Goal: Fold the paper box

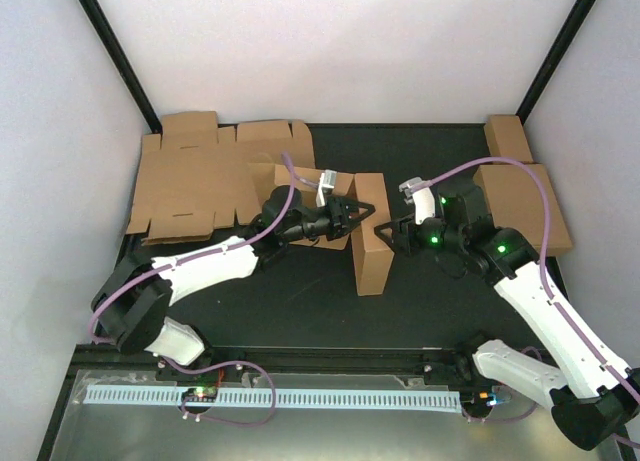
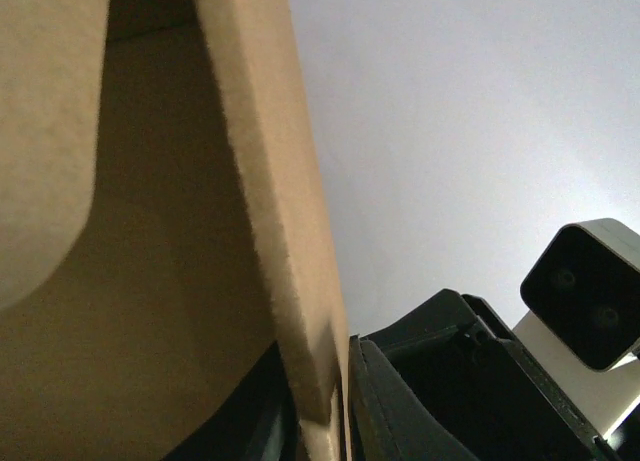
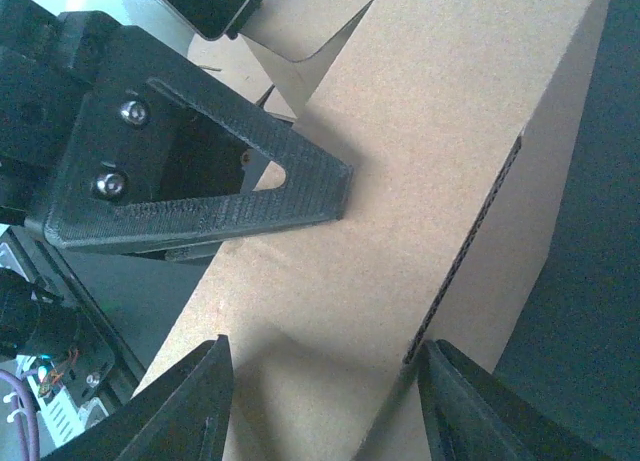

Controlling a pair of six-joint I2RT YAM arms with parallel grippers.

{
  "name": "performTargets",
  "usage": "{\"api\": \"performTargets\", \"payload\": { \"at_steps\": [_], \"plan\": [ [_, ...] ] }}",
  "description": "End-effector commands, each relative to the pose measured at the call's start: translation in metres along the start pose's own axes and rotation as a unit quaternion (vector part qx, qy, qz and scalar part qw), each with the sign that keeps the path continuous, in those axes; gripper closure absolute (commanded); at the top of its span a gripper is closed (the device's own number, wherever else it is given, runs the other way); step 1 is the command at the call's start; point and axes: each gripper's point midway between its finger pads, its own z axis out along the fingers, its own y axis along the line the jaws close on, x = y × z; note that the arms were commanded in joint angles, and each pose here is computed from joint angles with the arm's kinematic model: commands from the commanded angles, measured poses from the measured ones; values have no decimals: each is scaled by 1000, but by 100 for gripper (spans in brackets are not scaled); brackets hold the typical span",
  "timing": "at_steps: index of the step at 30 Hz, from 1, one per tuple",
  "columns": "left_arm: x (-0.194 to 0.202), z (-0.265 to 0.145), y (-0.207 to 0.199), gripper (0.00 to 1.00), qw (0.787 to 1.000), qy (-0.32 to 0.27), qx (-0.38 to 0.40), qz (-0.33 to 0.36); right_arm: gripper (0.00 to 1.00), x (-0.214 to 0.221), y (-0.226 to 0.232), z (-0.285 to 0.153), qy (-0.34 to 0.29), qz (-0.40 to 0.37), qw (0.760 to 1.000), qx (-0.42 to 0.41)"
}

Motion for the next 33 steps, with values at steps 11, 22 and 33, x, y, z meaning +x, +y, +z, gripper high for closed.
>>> {"api": "performTargets", "payload": {
  "at_steps": [11,22,33],
  "plan": [
    [19,1,-37,41,996,48,77,17,46,10,0,9,11,8,1000,-10],
    [29,14,-30,59,992,94,80,-4,46,10,6,8,8,-2,999,-31],
    [21,7,-35,50,995,66,76,8,46,10,4,7,8,-6,1000,-22]
  ]
}}
